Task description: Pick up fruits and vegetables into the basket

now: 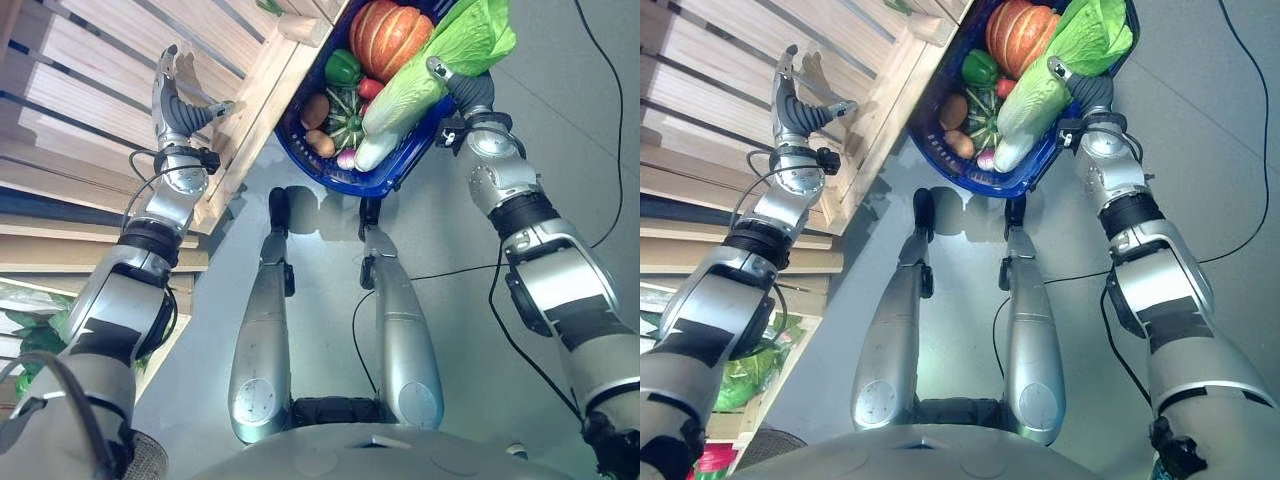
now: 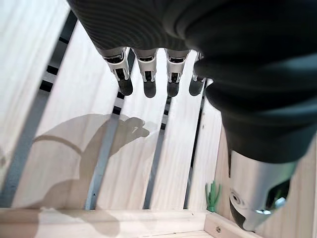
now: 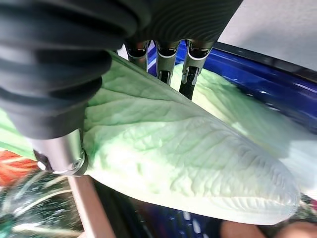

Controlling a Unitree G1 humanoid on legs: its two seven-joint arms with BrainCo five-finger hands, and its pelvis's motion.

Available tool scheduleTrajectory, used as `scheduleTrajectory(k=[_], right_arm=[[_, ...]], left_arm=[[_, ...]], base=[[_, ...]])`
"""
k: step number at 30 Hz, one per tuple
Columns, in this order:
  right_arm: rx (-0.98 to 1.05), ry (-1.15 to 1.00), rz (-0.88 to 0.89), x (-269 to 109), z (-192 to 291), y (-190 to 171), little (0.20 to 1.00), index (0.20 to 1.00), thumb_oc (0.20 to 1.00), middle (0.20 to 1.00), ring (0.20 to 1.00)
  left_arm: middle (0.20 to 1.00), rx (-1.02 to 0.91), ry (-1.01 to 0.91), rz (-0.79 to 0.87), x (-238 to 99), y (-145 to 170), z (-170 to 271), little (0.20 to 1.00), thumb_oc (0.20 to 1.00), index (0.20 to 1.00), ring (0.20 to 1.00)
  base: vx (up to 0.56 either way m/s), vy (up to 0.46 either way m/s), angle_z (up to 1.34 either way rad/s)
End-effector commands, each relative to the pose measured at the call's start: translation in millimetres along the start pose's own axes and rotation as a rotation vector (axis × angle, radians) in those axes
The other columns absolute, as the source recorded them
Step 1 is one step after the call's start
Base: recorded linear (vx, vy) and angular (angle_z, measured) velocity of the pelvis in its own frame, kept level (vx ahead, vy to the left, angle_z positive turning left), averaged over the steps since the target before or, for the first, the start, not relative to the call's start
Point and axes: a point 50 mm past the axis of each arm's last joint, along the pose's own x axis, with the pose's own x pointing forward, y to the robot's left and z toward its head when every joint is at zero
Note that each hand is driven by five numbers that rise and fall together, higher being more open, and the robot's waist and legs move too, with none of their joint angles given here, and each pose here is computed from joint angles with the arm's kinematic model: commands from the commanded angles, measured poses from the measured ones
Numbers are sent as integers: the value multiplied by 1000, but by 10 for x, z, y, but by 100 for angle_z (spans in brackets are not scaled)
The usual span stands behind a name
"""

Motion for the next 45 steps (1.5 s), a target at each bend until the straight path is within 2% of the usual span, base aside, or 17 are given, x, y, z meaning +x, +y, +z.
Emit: scheduleTrajectory(k=[1,5,15,16,17,19,20,36,45], right_arm=[[-9,-26,20,53,164,-23,200,200,200,200,200],[-33,93,-6,83,39,-140,200,200,200,200,200],[-91,223,-41,78,-70,-260,200,200,200,200,200],[-99,247,-57,74,-86,-287,351,351,351,351,351],[-111,261,-66,70,-100,-309,454,454,454,454,454],[-122,281,-83,63,-123,-344,511,511,511,511,511],[-117,291,-90,59,-137,-359,1000,1000,1000,1000,1000],[-176,311,-170,23,-236,-483,1000,1000,1000,1000,1000],[-284,256,-215,-50,-394,-614,1000,1000,1000,1000,1000]], left_arm=[[1000,-70,-21,15,20,-44,70,1000,1000,1000,1000],[1000,-83,-53,-7,15,-119,146,1000,1000,1000,1000],[1000,-97,-79,-13,5,-187,235,1000,1000,1000,1000],[1000,-97,-88,-16,7,-191,252,1000,1000,1000,1000],[1000,-99,-93,-18,4,-202,264,1000,1000,1000,1000],[1000,-102,-99,-19,-5,-226,285,1000,1000,1000,1000],[1000,-106,-101,-18,-14,-240,296,1000,1000,1000,1000],[1000,-92,-79,-30,-82,-259,200,1000,1000,1000,1000],[1000,-18,17,-104,-313,-218,-238,1000,1000,1000,1000]], base=[[0,0,0],[20,-3,5],[4,-3,3],[4,-1,9],[3,2,8],[0,10,4],[0,0,0],[0,0,0],[-20,29,-2]])
